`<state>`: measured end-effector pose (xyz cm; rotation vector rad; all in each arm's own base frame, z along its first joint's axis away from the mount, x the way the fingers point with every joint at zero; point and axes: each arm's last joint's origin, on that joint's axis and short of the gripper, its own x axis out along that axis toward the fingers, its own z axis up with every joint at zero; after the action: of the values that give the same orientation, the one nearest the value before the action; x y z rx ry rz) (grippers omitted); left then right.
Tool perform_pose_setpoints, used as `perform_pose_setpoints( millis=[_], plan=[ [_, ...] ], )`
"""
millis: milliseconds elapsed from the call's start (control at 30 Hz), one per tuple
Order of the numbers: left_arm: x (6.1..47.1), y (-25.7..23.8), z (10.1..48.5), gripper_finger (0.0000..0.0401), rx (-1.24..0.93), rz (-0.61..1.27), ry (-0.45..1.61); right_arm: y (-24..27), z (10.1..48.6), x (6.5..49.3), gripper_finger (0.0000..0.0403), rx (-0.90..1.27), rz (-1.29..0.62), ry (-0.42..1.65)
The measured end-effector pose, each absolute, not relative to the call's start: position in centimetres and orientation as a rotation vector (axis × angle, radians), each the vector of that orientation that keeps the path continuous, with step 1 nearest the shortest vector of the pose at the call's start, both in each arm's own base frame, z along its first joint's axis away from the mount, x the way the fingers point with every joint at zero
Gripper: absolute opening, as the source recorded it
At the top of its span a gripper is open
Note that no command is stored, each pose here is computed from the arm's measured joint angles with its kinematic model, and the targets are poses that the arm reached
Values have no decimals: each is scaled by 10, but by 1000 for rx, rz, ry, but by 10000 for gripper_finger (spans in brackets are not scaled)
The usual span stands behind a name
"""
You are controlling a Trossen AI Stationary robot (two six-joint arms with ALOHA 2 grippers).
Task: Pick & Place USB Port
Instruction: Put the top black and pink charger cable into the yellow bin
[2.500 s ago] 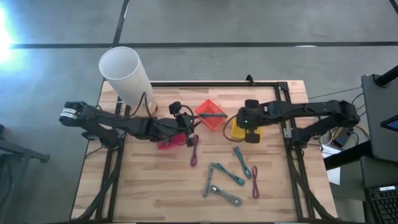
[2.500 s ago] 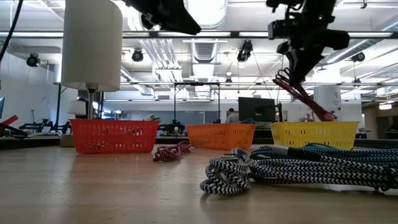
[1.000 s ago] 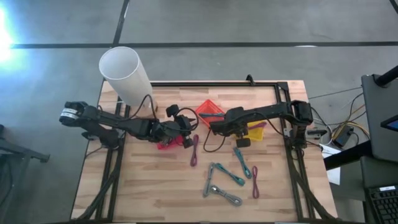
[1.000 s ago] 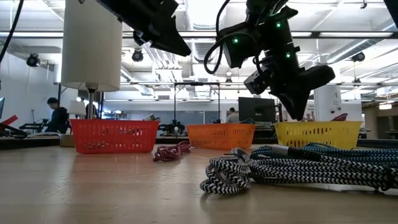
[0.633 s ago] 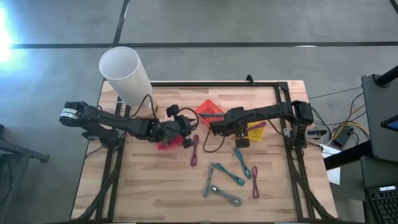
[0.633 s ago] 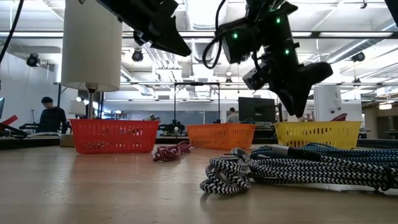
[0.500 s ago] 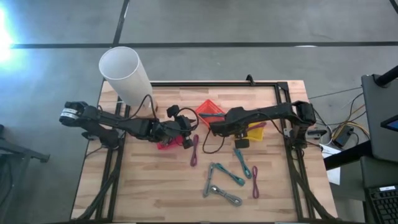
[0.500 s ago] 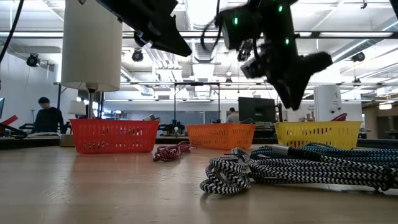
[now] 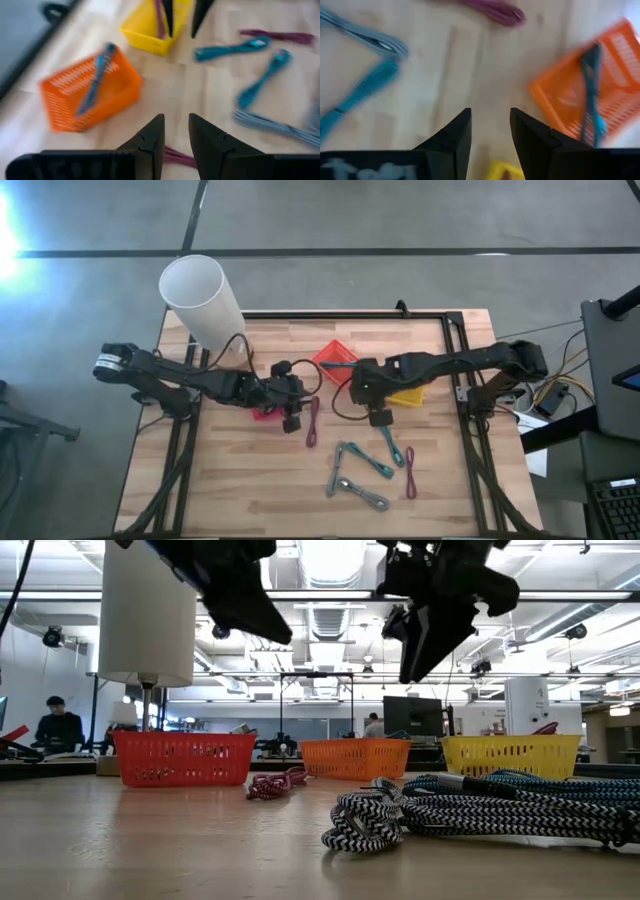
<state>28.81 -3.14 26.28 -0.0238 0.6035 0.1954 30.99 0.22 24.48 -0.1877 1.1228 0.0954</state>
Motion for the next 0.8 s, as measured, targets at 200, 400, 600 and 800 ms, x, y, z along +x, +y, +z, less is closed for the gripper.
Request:
perform_pose_setpoints(
  millis=[200, 400, 600, 800],
  plan=[
    [285, -39, 241, 94, 45, 3, 695, 4, 230, 302, 137, -164, 111, 1116],
    [289, -44, 219, 94, 216, -137, 708, 4, 223, 299, 132, -128, 90, 1139],
    [305, -50, 209, 113, 352, -212, 720, 4, 229, 302, 137, -133, 92, 1119],
    [330, -57, 199, 172, 437, -270, 754, 4, 237, 305, 132, -147, 100, 1096]
  ],
)
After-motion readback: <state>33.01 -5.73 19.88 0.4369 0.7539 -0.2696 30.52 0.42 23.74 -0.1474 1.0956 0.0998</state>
